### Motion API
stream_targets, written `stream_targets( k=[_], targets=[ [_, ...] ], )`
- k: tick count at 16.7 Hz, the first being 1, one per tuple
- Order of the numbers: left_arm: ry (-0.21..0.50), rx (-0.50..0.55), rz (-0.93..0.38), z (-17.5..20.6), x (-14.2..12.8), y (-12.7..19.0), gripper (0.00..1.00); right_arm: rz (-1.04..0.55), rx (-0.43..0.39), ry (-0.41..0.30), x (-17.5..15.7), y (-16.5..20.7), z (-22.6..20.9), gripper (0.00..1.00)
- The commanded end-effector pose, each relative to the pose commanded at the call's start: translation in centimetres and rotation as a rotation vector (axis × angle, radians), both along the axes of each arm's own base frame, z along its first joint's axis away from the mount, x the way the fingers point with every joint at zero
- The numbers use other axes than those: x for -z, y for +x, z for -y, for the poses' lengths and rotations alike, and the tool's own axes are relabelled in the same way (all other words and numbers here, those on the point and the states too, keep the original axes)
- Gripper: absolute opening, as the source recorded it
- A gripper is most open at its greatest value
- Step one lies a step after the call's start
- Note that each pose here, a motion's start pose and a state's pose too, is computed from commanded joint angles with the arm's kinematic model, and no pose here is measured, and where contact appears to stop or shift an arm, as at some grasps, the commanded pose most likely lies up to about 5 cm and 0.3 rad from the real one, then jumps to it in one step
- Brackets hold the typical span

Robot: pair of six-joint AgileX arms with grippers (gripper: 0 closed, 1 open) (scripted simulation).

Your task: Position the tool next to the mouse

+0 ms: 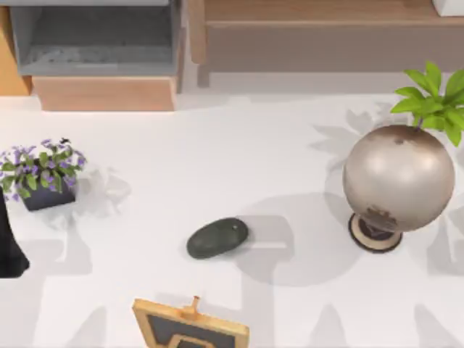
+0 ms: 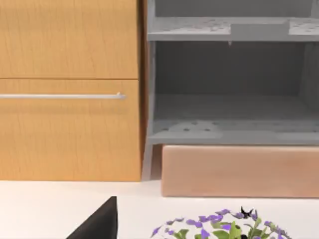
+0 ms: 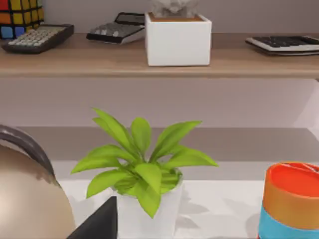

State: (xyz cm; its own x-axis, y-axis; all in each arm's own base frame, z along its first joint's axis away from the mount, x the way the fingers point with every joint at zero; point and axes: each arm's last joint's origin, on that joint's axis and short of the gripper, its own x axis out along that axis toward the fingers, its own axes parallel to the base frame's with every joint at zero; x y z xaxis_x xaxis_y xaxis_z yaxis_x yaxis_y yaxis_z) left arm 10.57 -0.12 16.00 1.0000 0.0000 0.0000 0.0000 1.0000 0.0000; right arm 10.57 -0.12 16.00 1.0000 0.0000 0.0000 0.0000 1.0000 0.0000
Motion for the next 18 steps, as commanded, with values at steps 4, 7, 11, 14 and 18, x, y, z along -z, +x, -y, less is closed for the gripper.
stream_targets(
  k=[4, 7, 11, 14, 18],
  targets=[
    [0.015, -0.012, -0.029, -0.1, -0.4, 0.0, 1.00, 0.000, 0.000, 0.000, 0.0, 0.0, 0.0, 1.00],
    [0.066, -0.052, -0.146, -0.6, -1.9, 0.4, 1.00, 0.000, 0.000, 0.000, 0.0, 0.0, 0.0, 1.00],
    [0.149, -0.107, -0.431, -2.0, -4.3, 2.4, 1.00, 0.000, 0.000, 0.000, 0.0, 0.0, 0.0, 1.00],
    [0.194, -0.122, -0.707, -3.7, -5.5, 5.1, 1.00, 0.000, 0.000, 0.000, 0.0, 0.0, 0.0, 1.00],
    [0.201, -0.084, -1.082, -7.3, -5.3, 9.7, 1.00, 0.000, 0.000, 0.000, 0.0, 0.0, 0.0, 1.00]
  ],
)
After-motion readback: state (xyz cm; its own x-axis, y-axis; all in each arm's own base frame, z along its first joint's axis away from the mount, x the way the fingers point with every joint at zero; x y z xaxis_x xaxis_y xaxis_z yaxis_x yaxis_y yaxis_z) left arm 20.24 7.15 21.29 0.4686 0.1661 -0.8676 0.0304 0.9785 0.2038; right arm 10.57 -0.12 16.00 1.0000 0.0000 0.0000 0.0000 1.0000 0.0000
